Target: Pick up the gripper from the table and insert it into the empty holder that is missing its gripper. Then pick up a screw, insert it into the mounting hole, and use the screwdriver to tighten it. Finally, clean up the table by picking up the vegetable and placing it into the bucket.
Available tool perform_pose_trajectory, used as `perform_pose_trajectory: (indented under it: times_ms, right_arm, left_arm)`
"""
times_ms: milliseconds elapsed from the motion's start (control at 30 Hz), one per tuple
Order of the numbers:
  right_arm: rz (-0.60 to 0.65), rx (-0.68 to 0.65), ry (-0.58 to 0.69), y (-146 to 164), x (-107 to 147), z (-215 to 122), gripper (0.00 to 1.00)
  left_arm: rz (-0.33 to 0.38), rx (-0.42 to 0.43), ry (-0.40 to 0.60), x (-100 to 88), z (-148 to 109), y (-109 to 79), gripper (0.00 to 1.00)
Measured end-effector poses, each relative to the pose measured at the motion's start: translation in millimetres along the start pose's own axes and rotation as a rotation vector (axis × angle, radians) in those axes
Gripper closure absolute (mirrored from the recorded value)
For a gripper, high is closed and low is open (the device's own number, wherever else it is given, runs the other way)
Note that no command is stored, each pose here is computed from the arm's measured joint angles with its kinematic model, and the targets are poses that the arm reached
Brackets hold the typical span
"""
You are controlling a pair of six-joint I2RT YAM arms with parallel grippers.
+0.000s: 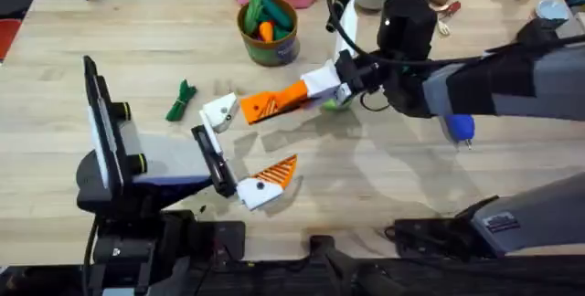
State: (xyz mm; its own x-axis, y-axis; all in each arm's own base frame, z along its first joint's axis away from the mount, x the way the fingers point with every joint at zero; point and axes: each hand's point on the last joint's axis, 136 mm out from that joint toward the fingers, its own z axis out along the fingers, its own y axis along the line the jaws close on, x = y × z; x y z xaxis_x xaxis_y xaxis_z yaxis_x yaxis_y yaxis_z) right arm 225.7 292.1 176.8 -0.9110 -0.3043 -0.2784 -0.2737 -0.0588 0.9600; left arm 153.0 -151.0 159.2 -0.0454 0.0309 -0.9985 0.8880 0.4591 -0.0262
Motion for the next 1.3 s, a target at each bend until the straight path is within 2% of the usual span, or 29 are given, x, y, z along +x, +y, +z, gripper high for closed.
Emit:
perform_pose_trajectory:
  times_ms: [133, 433, 867, 1300]
  right_arm:
    - [-0.038, -0.016, -0.004, 8.3, -5.2, 1.2, 0.992]
    - [0.112, -0.009, -0.001, -8.3, 10.7, 0.4, 0.992]
    - [0.112, -0.010, 0.020, -7.0, 16.8, 14.4, 0.992]
    - [0.088, 0.007, -0.022, -10.2, 10.1, 15.8, 0.992]
  left_arm:
    - [0.000, 0.000, 0.000, 0.0, 0.0, -0.1, 0.014]
    - [0.000, 0.000, 0.000, 0.0, 0.0, -0.1, 0.014]
    - [0.000, 0.000, 0.000, 0.0, 0.0, -0.1, 0.015]
    - [0.000, 0.000, 0.000, 0.0, 0.0, -0.1, 0.016]
